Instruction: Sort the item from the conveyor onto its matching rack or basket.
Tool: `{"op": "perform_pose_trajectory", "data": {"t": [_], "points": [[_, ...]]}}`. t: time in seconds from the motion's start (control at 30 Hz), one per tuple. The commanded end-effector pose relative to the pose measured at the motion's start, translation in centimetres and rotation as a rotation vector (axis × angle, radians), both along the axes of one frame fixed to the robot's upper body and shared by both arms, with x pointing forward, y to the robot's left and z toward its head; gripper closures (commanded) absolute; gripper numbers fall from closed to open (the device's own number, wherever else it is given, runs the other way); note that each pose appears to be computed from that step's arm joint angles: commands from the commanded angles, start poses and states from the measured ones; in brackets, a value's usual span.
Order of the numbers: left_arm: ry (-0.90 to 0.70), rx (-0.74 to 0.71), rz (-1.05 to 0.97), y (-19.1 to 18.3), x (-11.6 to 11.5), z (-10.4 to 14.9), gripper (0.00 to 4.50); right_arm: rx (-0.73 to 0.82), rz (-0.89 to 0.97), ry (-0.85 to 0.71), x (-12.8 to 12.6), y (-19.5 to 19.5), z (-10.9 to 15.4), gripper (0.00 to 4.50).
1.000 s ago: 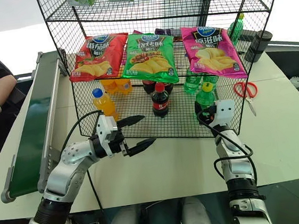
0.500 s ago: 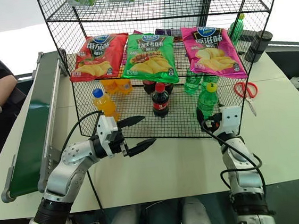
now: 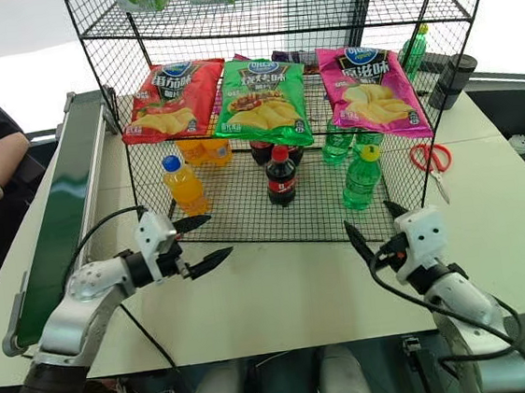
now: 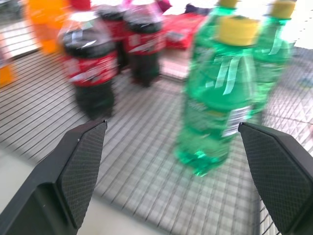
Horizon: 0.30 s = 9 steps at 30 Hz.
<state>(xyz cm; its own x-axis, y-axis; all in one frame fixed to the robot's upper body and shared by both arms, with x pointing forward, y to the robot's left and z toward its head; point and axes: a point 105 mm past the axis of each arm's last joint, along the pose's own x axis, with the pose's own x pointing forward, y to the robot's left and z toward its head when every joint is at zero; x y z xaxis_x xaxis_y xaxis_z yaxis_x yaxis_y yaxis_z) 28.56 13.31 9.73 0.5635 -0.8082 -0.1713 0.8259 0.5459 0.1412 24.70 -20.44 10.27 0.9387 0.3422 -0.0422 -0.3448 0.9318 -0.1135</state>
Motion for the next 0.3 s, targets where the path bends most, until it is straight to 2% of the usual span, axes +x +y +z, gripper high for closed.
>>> {"op": "perform_pose_trajectory", "data": {"t": [0.03, 0.3], "points": [[-0.062, 0.027, -0.002, 1.0, -0.2, 1.1, 0.00, 0.007, 0.064, -0.050, -1.2, -0.3, 2.4, 0.02], [-0.051, 0.020, -0.021, 1.5, -0.4, 1.0, 0.00, -0.038, 0.026, -0.027, -1.7, -2.7, 2.3, 0.02]]}}
